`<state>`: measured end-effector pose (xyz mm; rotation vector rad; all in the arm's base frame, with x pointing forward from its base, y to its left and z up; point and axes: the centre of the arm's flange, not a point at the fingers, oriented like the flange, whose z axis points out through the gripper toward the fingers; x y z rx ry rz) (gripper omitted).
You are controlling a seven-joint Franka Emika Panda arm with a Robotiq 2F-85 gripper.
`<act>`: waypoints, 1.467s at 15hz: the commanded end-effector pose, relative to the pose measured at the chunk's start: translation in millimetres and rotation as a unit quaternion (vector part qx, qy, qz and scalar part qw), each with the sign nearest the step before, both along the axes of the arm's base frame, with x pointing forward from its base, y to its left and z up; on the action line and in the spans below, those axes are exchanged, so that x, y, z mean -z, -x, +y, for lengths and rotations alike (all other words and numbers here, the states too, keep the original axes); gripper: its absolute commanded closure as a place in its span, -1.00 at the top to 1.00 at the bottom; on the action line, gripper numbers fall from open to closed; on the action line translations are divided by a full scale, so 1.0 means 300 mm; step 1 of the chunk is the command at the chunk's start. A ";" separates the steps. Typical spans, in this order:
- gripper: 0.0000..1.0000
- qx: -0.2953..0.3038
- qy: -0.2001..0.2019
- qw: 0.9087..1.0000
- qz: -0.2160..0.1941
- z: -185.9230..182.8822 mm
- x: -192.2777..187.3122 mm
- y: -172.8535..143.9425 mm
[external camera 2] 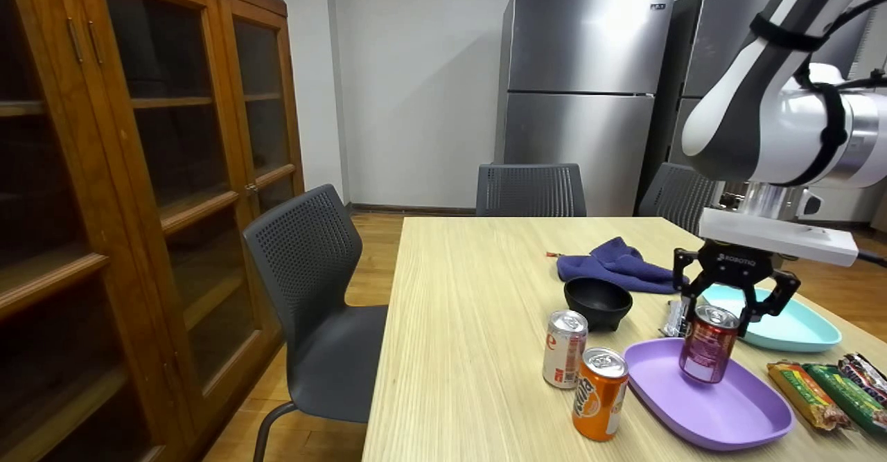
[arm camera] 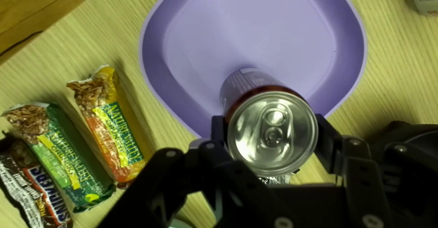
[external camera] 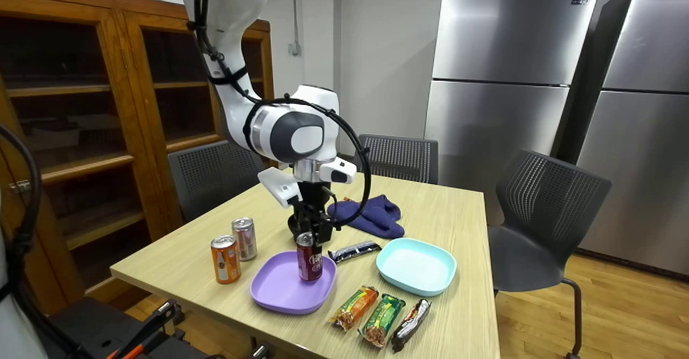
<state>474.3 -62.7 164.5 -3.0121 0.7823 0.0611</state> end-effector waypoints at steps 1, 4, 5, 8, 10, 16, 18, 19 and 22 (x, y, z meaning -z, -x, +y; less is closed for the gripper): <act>0.46 0.018 0.000 1.000 -0.005 -0.002 -0.003 -0.025; 1.00 0.025 -0.004 1.000 -0.001 0.000 -0.024 -0.011; 1.00 0.027 -0.006 1.000 -0.003 0.004 -0.039 -0.001; 1.00 0.033 -0.022 0.999 -0.009 0.027 -0.102 0.023; 1.00 0.039 -0.034 0.999 -0.016 0.049 -0.152 0.035; 1.00 0.018 -0.057 0.998 -0.025 0.163 -0.282 0.053; 1.00 -0.002 -0.058 0.998 -0.031 0.217 -0.313 0.049; 1.00 -0.012 -0.058 0.998 -0.033 0.248 -0.327 0.046; 1.00 -0.045 -0.060 0.996 -0.043 0.358 -0.355 0.037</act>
